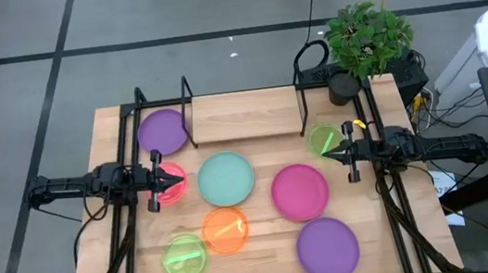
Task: Place and stack plates onto a shelf
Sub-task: Put the large pink plate on the shelf
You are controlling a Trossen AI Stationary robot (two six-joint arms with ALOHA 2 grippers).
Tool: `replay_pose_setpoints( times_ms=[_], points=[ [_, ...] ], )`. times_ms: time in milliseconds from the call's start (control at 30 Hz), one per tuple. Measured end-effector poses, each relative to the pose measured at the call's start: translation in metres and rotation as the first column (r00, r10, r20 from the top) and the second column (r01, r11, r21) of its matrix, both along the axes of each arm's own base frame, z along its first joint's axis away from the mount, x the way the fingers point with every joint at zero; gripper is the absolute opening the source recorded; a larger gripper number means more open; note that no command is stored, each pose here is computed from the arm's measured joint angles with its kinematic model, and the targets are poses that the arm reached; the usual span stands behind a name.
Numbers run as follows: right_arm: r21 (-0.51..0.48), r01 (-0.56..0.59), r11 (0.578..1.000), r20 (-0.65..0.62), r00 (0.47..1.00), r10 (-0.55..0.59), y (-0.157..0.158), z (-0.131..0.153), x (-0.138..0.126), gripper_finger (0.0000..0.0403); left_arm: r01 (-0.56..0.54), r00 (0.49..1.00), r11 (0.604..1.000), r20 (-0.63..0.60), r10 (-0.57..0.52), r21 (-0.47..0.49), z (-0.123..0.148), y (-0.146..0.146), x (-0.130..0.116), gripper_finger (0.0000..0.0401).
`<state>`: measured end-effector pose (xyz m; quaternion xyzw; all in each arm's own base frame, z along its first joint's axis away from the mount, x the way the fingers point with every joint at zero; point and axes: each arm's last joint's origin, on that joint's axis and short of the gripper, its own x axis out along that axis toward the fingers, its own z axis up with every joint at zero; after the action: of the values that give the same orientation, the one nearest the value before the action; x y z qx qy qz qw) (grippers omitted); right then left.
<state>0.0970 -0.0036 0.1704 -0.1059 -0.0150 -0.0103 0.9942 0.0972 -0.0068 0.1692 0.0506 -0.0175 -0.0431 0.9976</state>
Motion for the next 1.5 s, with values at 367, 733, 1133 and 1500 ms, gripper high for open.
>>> replay_pose_setpoints(
  times_ms=[367, 733, 1133, 1500],
  points=[
    [0.069, -0.002, 0.998, -0.008, 1.0, 0.002, 0.0, 0.01, 0.0, 0.0, -0.002, 1.0, 1.0, 0.006, 0.002, 0.021, 0.0, 0.0, 0.0, 0.0004],
    [0.099, 0.029, 0.995, -0.048, 0.999, -0.024, -0.001, 0.088, 0.005, 0.0, -0.003, 1.0, 1.0, 0.008, 0.002, 0.024, 0.0, 0.0, 0.0, 0.0004],
    [0.047, 0.041, 0.998, -0.137, 0.99, -0.034, -0.002, 0.178, 0.03, 0.0, -0.003, 1.0, 1.0, 0.009, 0.003, 0.021, 0.001, 0.0, 0.0, 0.0004],
    [0.04, 0.141, 0.989, -0.201, 0.971, -0.13, -0.006, 0.22, 0.045, 0.0, -0.002, 1.0, 1.0, 0.007, 0.002, -0.001, 0.001, 0.0, 0.0, 0.0004]
  ],
)
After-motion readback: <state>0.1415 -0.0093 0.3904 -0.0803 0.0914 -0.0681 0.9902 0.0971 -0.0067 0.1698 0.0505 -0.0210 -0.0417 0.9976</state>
